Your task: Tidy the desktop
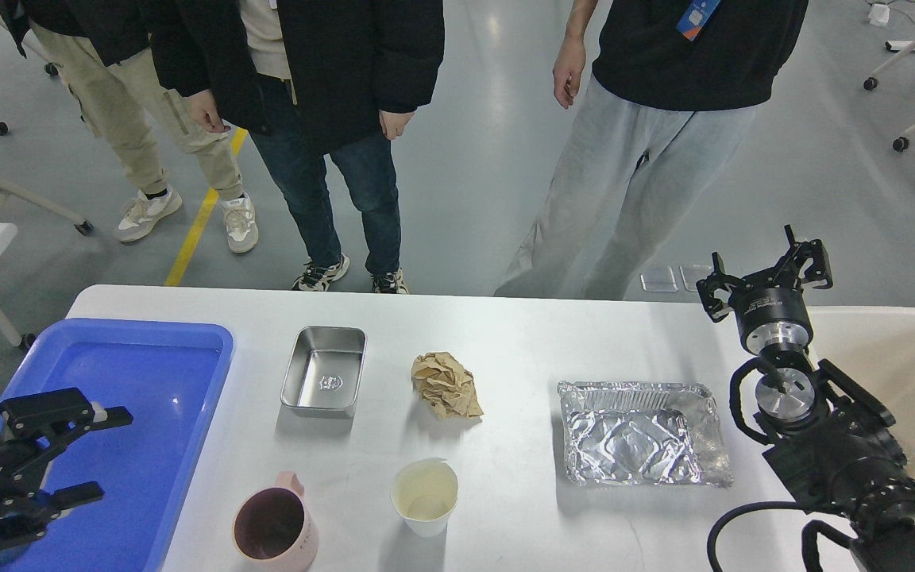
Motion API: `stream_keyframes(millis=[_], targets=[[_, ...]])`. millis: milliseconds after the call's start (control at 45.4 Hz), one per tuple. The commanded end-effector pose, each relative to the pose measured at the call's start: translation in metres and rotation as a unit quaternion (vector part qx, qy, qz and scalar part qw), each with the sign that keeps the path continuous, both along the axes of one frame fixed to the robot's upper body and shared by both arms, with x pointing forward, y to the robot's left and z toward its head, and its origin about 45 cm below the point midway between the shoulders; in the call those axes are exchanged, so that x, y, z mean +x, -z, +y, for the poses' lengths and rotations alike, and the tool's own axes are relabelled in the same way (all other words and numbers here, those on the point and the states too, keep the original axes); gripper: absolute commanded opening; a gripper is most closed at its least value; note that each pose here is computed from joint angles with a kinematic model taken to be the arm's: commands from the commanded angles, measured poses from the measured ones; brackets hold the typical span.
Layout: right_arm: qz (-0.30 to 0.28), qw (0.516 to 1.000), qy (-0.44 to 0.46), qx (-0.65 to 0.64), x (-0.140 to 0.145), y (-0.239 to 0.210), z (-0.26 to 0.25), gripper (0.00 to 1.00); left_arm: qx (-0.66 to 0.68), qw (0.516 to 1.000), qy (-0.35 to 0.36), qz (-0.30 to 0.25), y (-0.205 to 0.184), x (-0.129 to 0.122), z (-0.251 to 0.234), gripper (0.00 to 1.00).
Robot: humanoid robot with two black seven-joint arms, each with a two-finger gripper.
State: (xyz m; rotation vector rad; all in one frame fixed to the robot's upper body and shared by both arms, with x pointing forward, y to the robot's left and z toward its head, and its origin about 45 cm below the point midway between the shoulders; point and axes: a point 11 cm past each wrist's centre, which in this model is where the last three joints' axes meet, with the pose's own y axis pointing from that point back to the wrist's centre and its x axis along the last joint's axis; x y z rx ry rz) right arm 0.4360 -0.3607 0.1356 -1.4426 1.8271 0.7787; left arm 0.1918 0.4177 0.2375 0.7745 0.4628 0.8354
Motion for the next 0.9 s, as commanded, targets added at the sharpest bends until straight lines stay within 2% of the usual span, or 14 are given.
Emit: stream_keyframes(millis=[0, 309, 507, 639, 749, 881], targets=[[0.004, 1.000, -0.010, -0.009, 0.000, 0.002, 0.004, 1.00, 0.053, 0.998, 0.005, 0.025, -0.010, -0.008, 0.019, 0.96], [0.008, 1.000, -0.026, 0.000, 0.001, 0.008, 0.026, 1.00, 0.127, 0.991, 0.035, 0.038, -0.035, -0.015, 0.044, 0.96], [0.011, 0.999, -0.034, 0.005, 0.000, 0.012, 0.037, 1.00, 0.139, 0.988, 0.041, 0.050, -0.049, -0.019, 0.052, 0.96], [0.011, 0.999, -0.034, 0.006, 0.000, 0.012, 0.038, 1.00, 0.128, 0.988, 0.069, 0.051, -0.068, -0.017, 0.048, 0.96], [0.011, 0.999, -0.034, 0.006, 0.000, 0.012, 0.038, 1.00, 0.114, 0.988, 0.097, 0.040, -0.085, -0.011, 0.041, 0.96], [0.011, 0.999, -0.034, 0.006, 0.000, 0.012, 0.038, 1.00, 0.102, 0.986, 0.130, -0.018, -0.111, 0.010, 0.026, 0.96]])
